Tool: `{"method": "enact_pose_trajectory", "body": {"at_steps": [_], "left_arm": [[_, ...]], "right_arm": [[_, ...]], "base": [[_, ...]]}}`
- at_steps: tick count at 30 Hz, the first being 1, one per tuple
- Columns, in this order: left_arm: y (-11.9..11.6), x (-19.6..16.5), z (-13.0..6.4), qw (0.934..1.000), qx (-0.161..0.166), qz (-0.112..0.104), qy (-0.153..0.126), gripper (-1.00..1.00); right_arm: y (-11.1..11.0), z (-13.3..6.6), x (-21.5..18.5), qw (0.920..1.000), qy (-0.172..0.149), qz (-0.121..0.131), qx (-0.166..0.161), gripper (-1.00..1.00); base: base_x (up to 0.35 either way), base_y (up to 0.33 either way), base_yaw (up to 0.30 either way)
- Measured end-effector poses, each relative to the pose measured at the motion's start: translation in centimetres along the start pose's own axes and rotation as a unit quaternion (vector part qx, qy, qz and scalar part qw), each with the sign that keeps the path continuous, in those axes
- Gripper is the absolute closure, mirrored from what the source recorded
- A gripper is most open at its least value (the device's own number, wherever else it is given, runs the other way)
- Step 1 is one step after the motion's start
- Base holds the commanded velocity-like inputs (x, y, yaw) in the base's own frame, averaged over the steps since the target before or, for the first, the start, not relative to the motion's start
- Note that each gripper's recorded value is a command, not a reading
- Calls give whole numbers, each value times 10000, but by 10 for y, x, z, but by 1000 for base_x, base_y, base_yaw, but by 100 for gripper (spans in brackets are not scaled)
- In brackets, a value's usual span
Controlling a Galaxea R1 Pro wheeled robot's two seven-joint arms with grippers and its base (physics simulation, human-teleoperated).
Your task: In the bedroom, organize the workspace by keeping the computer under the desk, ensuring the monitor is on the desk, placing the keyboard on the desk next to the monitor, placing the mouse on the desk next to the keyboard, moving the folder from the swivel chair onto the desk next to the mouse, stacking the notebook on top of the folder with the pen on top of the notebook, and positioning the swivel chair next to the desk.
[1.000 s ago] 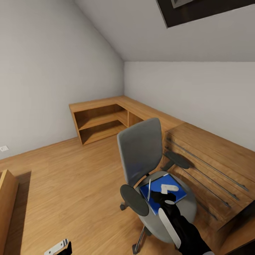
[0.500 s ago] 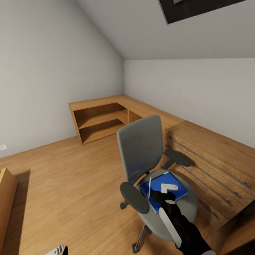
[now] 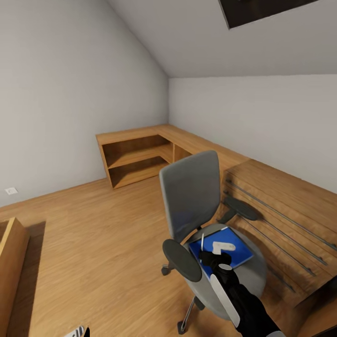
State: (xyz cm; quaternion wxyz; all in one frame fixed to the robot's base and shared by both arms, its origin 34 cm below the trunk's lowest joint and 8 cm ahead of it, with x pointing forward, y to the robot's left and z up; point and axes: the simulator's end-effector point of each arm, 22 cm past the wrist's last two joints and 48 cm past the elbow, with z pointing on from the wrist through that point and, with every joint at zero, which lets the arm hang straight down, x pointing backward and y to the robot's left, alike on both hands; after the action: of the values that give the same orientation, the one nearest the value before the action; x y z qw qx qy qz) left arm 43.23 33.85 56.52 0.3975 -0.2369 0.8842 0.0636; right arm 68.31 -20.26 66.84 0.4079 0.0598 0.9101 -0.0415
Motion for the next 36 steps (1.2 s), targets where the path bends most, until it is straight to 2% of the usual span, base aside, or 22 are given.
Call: {"method": "enact_pose_trajectory", "body": {"at_steps": [11, 19, 36], "left_arm": [[2, 9, 6, 10000, -14, 7, 14, -100], [10, 21, 6, 9999, -85, 76, 126, -100], [13, 25, 6, 9997, -107, 111, 166, -100]], "right_arm": [[-5, 6, 7, 10000, -3, -21, 33, -100], [-14, 8, 7, 9999, -15, -50, 97, -100], [-15, 9, 9, 9999, 10, -66, 98, -100]], "base": [[0, 0, 3], [10, 0, 0], [150, 0, 0]]}}
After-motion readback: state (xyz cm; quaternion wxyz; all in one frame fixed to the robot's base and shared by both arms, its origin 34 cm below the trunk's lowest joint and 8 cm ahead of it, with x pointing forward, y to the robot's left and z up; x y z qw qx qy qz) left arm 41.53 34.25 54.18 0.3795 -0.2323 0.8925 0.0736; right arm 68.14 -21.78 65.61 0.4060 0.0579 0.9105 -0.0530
